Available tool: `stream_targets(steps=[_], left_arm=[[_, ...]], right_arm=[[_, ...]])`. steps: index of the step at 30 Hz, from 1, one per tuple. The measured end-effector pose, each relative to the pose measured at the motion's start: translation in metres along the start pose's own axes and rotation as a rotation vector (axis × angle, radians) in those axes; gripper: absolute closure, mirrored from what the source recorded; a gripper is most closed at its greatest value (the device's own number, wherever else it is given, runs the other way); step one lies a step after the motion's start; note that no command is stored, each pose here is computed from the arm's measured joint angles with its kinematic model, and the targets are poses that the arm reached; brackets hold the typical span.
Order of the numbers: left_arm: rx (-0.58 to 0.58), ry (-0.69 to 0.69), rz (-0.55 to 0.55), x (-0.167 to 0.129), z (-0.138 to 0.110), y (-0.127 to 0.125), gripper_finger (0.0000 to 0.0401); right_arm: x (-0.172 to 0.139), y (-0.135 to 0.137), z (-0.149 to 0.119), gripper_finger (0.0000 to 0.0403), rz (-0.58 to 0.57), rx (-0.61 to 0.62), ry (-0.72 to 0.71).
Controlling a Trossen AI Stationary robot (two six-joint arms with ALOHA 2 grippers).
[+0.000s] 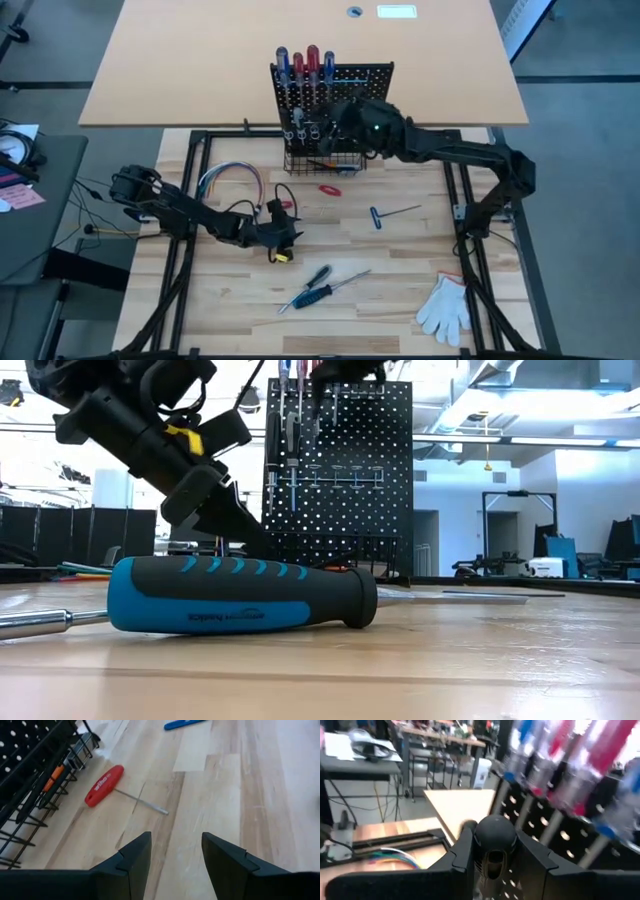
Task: Hang tools onto peg board
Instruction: Hang the black screwdriver on the pegboard
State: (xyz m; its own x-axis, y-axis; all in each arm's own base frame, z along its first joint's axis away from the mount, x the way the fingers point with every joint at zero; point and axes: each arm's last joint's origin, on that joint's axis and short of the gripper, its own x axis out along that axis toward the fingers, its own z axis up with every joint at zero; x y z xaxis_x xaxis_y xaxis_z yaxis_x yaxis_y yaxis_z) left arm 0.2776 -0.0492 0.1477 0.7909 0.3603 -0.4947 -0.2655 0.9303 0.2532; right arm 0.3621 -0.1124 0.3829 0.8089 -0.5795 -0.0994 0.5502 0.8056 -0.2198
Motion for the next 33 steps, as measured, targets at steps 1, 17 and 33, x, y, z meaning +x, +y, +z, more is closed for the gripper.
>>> stream_targets(steps=[1,17,33], left_arm=[[0.001,0.0,0.0,0.0,0.0,0.0,0.0233],[-0.012,-0.02,0.0,0.0,0.002,0.0,0.0233],[-0.016,-0.02,0.0,0.0,0.002,0.0,0.0233]], right_arm=[[0.001,-0.001,-0.002,0.0301,-0.003,-0.001,0.012],[0.004,-0.008,-0.01,0.0301,-0.008,0.051,0.067],[0.04,-0.003,-0.05,0.0301,-0.006,0.058,0.183]])
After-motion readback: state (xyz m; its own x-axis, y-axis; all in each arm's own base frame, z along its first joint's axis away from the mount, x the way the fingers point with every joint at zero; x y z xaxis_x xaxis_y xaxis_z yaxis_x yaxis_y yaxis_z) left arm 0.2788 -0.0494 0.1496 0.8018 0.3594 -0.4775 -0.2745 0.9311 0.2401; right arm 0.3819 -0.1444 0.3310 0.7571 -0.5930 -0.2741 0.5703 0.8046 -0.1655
